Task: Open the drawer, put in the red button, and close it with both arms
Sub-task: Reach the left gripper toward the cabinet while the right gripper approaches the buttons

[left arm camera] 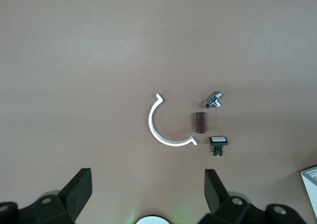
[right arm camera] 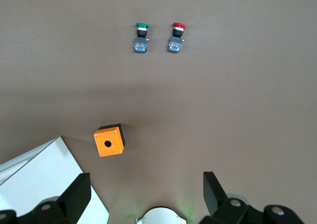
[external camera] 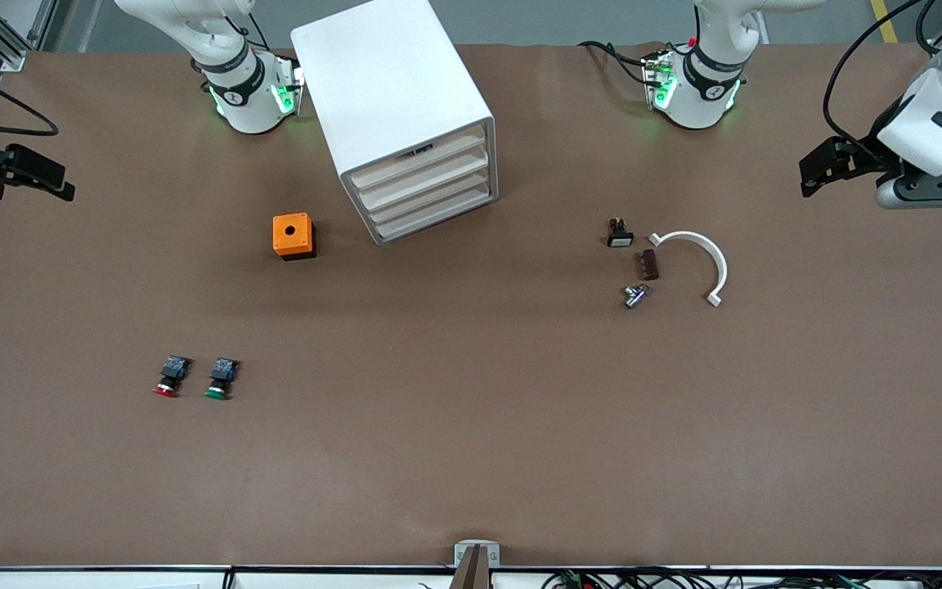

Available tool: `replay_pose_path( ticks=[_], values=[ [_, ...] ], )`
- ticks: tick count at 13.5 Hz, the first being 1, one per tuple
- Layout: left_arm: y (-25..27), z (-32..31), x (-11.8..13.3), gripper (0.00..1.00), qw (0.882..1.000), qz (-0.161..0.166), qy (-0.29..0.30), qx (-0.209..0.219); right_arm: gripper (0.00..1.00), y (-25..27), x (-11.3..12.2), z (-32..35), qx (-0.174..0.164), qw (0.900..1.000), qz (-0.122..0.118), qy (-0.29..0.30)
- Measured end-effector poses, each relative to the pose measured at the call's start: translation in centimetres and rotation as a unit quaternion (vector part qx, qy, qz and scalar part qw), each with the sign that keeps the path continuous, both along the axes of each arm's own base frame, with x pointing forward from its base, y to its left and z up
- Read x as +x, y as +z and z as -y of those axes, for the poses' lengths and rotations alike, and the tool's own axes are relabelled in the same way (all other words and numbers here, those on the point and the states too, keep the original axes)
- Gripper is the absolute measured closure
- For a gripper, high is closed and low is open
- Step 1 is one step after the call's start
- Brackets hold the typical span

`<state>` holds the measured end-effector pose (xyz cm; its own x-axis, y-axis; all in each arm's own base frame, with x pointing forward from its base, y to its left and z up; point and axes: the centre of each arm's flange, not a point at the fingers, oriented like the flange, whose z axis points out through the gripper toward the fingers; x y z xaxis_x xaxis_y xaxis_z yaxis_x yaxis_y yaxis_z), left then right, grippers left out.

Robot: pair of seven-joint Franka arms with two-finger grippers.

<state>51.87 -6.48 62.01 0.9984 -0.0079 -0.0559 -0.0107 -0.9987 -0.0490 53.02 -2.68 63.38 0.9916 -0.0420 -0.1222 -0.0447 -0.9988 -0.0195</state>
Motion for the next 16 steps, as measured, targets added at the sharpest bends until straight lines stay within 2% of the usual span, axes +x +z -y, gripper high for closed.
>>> replay_pose_path(
  ticks=[4,7,10,13,16],
  values=[
    [-0.1,0.0,0.3,0.0,1.0,-0.001,0.0,0.0,0.0,0.0,0.0,0.0,0.0,1.0,0.0,0.0],
    [-1.9,-0.8,1.6,0.0,1.0,-0.016,0.008,0.0,0.0,0.0,0.0,0.0,0.0,1.0,0.0,0.0],
    [-6.8,-3.2,4.7,0.0,0.998,-0.053,0.027,-0.002,0.0,0.0,0.1,0.1,0.0,1.0,0.001,-0.001],
    [-14.1,-2.1,8.8,0.0,0.995,-0.098,0.019,-0.006,0.0,-1.0,0.7,0.1,0.0,1.0,-0.006,-0.001],
    [-21.0,1.4,12.8,0.0,0.994,-0.107,-0.003,-0.01,0.0,-2.2,1.7,0.2,-0.001,1.0,-0.008,-0.002]
  ],
)
